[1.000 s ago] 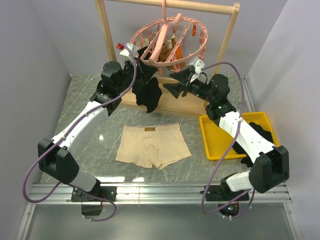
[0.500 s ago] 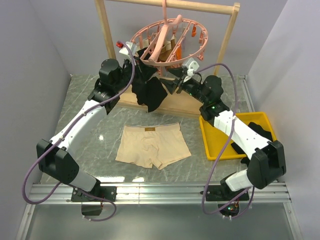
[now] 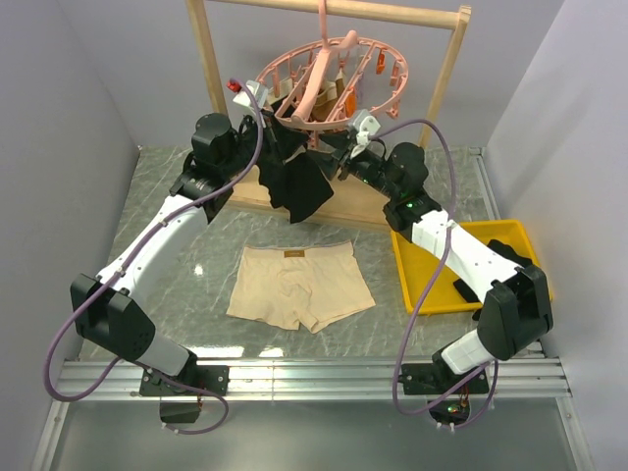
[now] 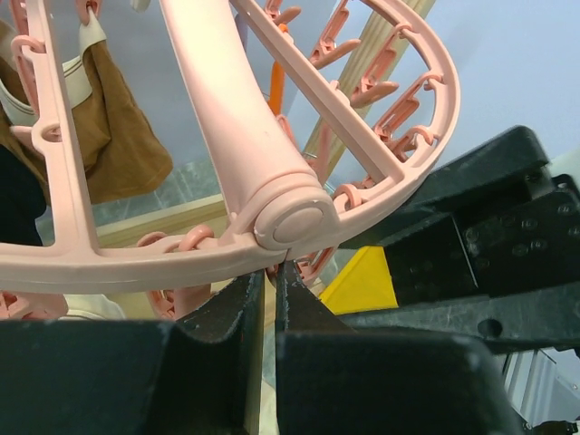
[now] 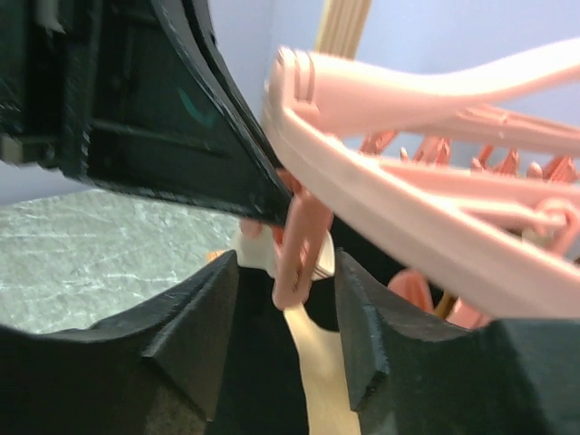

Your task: Clip the underwear to the hanger

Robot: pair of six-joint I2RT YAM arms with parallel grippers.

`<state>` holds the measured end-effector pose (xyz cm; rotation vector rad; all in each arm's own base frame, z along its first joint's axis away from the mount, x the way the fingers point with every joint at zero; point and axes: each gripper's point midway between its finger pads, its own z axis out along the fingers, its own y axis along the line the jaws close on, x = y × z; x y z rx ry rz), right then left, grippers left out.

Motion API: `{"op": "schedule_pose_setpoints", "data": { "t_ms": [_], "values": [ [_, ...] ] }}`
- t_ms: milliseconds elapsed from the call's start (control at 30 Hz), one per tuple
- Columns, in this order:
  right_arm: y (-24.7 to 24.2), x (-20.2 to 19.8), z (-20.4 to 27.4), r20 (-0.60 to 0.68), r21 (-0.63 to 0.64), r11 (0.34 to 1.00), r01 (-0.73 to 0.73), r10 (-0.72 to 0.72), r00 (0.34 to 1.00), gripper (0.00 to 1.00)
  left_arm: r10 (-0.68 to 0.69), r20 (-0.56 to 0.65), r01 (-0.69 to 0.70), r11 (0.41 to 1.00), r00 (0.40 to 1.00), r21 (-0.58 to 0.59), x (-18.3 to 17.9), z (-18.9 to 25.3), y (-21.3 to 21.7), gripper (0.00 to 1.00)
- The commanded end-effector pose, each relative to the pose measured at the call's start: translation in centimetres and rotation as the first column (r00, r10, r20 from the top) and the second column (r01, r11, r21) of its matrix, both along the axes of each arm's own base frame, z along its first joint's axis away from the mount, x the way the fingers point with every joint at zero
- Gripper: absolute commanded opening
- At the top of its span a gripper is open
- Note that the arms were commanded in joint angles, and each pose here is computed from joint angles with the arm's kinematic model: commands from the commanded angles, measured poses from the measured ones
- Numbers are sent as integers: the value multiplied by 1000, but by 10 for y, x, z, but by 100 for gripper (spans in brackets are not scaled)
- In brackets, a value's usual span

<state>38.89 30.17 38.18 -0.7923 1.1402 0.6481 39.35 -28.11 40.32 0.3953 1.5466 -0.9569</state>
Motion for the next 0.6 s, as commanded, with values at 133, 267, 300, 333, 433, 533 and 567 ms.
{"op": "schedule_pose_setpoints", "data": {
  "t_ms": [133, 267, 300, 333, 433, 533, 567],
  "values": [
    [19, -9, 35, 99, 21, 999, -35, 33, 995, 35, -93, 33, 92, 996, 995, 18, -26, 15, -2, 1],
    [26, -9, 38, 96, 18, 999, -35, 34, 995, 10, -57, 15, 57, 998, 998, -18, -24, 21, 13, 19],
    [27, -8, 37, 95, 14, 999, -33, 31, 995, 2, -56, 16, 56, 998, 998, -22, -25, 23, 15, 27],
    [29, -7, 36, 87, 17, 1000, -20, 18, 996, 0, -50, 11, 50, 998, 999, -23, -25, 22, 19, 30],
    [32, -5, 38, 80, 22, 1000, -7, 5, 997, 0, -29, 14, 30, 999, 999, -40, -30, 28, 29, 44],
    [37, -9, 41, 92, 25, 1000, -5, 3, 996, 0, 2, 35, 1, 998, 999, -65, -34, 34, 37, 56],
    [39, -11, 42, 93, 27, 1000, -13, 11, 996, 0, 4, 34, -1, 997, 999, -76, -37, 37, 38, 58]
  ]
}}
